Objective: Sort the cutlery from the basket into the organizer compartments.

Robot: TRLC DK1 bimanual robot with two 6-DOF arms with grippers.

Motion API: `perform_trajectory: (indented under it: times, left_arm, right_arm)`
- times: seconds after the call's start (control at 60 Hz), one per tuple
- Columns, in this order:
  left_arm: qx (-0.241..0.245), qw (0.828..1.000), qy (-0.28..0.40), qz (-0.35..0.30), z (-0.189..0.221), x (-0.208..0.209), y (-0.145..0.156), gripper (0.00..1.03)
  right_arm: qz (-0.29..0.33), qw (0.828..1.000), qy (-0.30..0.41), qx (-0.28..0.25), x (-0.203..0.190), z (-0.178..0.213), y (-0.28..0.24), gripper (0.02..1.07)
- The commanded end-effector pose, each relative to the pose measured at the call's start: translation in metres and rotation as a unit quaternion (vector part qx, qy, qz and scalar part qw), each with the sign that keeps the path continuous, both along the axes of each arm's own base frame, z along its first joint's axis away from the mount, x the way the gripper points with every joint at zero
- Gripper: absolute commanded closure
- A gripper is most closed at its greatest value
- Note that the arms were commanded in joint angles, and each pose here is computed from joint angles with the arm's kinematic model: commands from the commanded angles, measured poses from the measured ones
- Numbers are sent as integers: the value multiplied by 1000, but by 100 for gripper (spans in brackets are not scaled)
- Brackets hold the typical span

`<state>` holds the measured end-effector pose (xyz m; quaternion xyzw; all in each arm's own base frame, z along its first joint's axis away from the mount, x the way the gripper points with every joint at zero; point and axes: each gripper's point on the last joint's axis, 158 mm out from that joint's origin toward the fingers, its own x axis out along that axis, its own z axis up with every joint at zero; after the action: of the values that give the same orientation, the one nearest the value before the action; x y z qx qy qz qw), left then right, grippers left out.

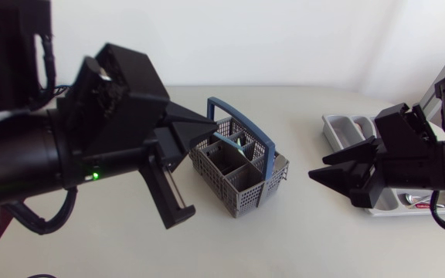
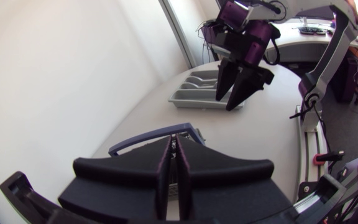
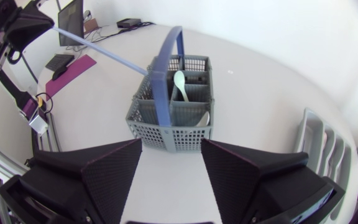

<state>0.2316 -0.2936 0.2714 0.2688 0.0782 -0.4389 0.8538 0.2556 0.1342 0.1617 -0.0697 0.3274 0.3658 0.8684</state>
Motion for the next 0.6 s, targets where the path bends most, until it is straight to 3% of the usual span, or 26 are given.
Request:
perform_trajectory:
  times: [0.0,0.267,0.583]
  left_arm:
    - [-33,999,26,-5,18,-1,-2,100]
    - [-42,988,145,-44,2,5,-21,100]
    - [-55,955,278,-92,-2,5,-39,100]
  right_arm:
    - [33,998,-45,-5,-8,16,13,32]
    - [110,989,-92,-16,-22,44,48,32]
    - [186,979,-83,-17,-39,41,91,33]
